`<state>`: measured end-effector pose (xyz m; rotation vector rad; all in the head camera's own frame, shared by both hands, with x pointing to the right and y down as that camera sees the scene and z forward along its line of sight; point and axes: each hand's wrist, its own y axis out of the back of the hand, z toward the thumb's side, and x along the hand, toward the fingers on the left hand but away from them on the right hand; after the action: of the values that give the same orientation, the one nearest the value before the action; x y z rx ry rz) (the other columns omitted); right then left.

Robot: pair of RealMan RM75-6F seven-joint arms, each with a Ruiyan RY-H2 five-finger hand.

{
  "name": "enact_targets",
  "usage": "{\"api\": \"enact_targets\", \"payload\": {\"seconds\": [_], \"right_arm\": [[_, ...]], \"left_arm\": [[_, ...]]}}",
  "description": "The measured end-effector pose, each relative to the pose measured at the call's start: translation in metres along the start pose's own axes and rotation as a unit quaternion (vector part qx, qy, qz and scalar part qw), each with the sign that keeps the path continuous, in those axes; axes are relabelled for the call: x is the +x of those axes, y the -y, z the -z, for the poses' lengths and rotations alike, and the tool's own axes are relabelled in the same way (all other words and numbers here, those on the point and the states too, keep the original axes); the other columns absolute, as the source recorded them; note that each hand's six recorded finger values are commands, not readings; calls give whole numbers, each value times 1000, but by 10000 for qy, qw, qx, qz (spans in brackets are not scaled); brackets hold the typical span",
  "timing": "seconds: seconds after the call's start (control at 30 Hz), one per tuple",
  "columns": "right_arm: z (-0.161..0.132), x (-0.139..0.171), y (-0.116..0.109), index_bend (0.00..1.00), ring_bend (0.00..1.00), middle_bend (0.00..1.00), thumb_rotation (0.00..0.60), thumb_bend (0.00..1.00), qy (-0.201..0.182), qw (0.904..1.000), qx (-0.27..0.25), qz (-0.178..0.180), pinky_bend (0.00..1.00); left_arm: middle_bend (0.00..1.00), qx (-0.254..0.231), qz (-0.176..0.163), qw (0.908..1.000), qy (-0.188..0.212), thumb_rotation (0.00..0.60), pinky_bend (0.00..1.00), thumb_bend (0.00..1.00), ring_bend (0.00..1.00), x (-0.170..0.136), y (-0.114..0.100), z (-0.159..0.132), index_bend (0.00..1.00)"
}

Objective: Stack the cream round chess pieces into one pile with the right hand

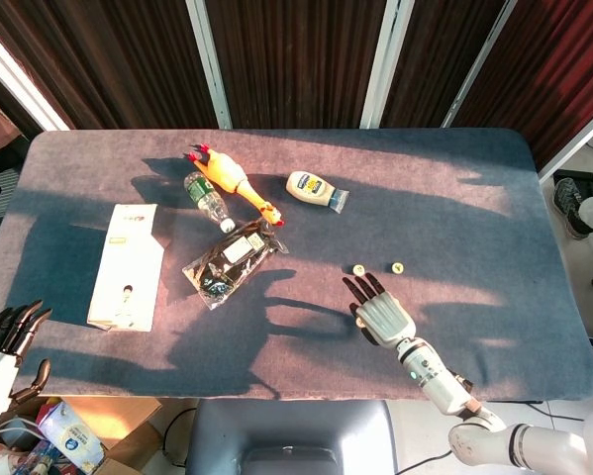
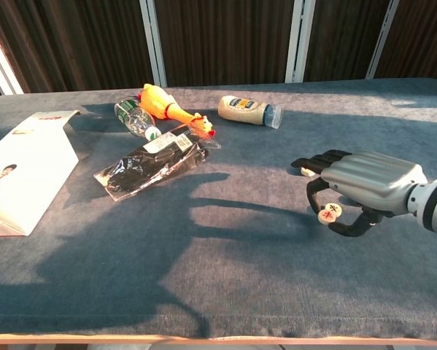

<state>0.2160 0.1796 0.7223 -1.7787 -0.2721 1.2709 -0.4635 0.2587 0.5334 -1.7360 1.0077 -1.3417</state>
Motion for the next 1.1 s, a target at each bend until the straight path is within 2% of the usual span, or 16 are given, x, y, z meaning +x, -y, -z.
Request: {"api": "enact_targets", "payload": {"seconds": [0.17,0.8,1.1], "right_arm": [[3,0,-6,625,0,8,600,500,56,9999,-92,97,0],[18,-6,-2,612,0,8,600,501,301,9995,-49,24,0],[19,-5,0,507,0,9,600,501,349,9994,-43,-29,0]], "left_arm": [[0,6,9,10000,4,600,34,539,0,0,1,0,0],[0,23,16,10000,-7,600,34,539,0,0,1,-1,0],[0,28,12,10000,-18,600,34,539,0,1,1,-1,0]]}}
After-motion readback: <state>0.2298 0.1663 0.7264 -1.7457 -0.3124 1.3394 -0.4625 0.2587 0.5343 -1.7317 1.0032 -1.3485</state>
